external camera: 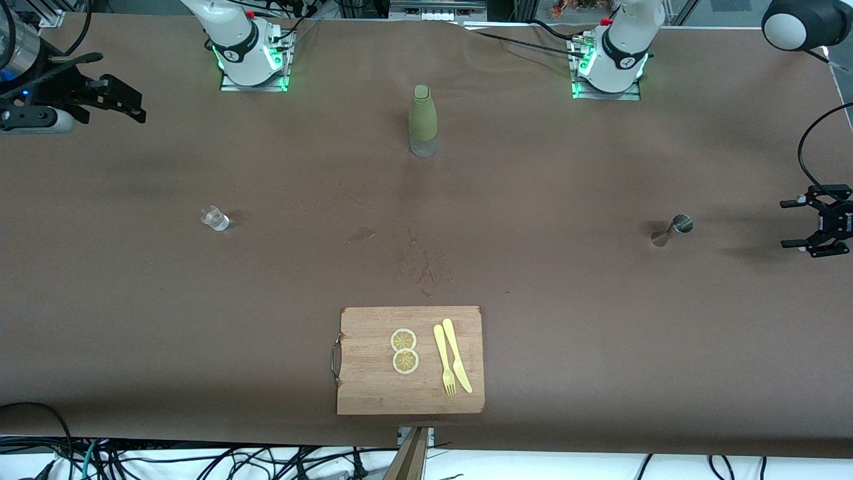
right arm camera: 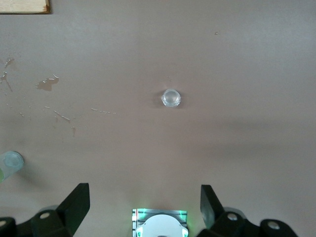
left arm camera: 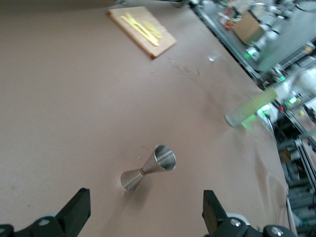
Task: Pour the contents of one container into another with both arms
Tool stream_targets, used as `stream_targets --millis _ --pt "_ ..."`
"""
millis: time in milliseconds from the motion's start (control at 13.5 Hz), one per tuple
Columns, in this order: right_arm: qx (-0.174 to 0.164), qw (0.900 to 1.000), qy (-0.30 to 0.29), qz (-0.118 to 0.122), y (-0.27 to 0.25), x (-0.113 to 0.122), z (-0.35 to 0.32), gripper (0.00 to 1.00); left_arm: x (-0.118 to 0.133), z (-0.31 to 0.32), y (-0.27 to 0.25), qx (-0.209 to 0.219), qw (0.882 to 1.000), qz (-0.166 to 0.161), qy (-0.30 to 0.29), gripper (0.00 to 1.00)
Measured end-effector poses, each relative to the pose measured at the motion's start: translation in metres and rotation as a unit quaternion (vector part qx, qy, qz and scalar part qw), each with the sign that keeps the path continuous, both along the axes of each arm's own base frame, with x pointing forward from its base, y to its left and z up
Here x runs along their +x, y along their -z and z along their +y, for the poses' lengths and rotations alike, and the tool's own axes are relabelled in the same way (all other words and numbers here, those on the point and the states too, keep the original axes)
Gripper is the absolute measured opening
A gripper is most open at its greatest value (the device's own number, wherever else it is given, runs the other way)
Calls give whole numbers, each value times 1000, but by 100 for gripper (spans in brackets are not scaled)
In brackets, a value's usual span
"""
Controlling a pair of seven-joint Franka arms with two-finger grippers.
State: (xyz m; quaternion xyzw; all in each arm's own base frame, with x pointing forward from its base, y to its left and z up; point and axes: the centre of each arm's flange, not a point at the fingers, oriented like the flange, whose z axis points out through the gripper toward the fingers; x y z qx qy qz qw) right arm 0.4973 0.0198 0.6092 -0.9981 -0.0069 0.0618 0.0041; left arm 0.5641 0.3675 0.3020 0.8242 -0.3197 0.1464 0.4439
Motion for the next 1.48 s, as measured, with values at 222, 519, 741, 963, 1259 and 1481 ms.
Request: stream_targets --millis 222,519,741,963,1259,1481 --pt "-6 1000 -6 -13 -1 3 6 100 22 -23 -36 62 995 61 -46 100" --pt "-8 1000 -9 -18 -3 4 10 100 43 -63 -75 175 971 141 -77 100" --pt "-8 1000 -9 -19 -4 4 10 100 56 -103 -103 269 942 186 -83 100" --pt "-8 1000 -8 -19 -4 5 10 100 68 -155 -147 345 907 211 -119 100" --pt "-8 1000 -8 -19 -4 5 10 100 65 -206 -208 395 870 226 -192 100" --pt "-8 1000 -8 -19 -4 5 10 100 58 -238 -236 400 842 258 -253 100"
